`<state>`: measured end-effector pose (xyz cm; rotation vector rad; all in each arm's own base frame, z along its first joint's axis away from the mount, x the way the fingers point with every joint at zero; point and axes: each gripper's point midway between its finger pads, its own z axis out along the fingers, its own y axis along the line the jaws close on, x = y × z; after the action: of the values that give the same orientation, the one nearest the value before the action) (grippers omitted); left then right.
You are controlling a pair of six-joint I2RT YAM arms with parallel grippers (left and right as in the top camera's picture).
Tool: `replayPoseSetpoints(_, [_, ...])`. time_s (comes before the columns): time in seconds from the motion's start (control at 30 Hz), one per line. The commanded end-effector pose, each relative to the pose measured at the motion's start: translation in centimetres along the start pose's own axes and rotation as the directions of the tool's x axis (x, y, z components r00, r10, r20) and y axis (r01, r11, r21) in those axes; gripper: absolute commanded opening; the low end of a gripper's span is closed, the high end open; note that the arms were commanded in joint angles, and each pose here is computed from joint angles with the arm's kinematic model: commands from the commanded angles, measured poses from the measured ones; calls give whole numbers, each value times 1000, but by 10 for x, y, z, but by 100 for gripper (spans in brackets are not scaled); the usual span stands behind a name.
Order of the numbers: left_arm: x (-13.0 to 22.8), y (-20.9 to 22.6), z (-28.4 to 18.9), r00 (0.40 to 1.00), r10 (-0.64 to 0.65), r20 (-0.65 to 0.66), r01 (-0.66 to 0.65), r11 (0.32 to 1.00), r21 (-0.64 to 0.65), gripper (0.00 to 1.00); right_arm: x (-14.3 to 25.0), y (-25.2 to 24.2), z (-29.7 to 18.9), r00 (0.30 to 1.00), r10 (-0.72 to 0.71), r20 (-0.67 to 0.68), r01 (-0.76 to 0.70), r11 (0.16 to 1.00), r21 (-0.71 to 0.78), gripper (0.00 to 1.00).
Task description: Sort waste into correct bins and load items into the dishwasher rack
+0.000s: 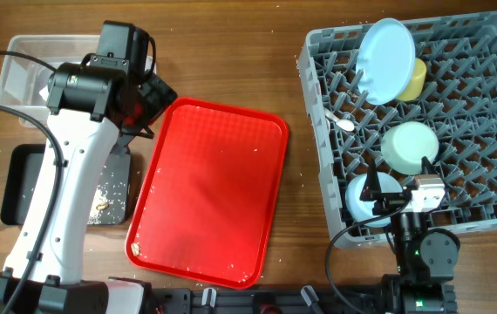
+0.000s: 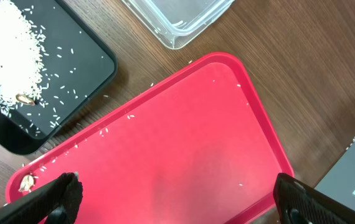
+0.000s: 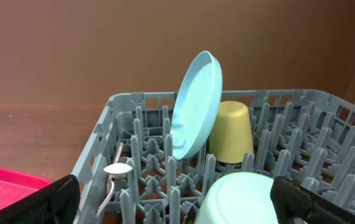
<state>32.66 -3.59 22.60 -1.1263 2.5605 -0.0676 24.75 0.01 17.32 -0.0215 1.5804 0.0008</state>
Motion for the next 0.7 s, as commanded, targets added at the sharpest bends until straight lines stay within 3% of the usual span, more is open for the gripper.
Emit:
replayPoseSetpoints(0.0, [-3, 4, 0, 1000, 5, 10, -5, 1000, -20, 100, -3, -3, -1, 1000, -13, 13, 13, 1000, 12, 100])
replayPoseSetpoints(0.03, [-3, 5, 0, 1000, 11, 12, -11, 1000, -25, 100, -3, -3, -1, 1000, -14, 13, 13, 1000, 13, 100])
replayPoseSetpoints(0.23, [-1, -6, -1, 946, 325, 4, -325, 945, 25, 100, -3, -3, -1, 1000, -14, 13, 13, 1000, 12, 100])
replayPoseSetpoints(0.4, [5, -26, -10, 838, 543, 47, -544, 826, 147, 100, -3, -3, -1, 1000, -14, 13, 13, 1000, 12, 99])
replayPoseSetpoints(0.67, [12, -15, -37, 829, 548, 112, -559, 805, 197, 100, -3, -3, -1, 1000, -13, 13, 13, 1000, 12, 100])
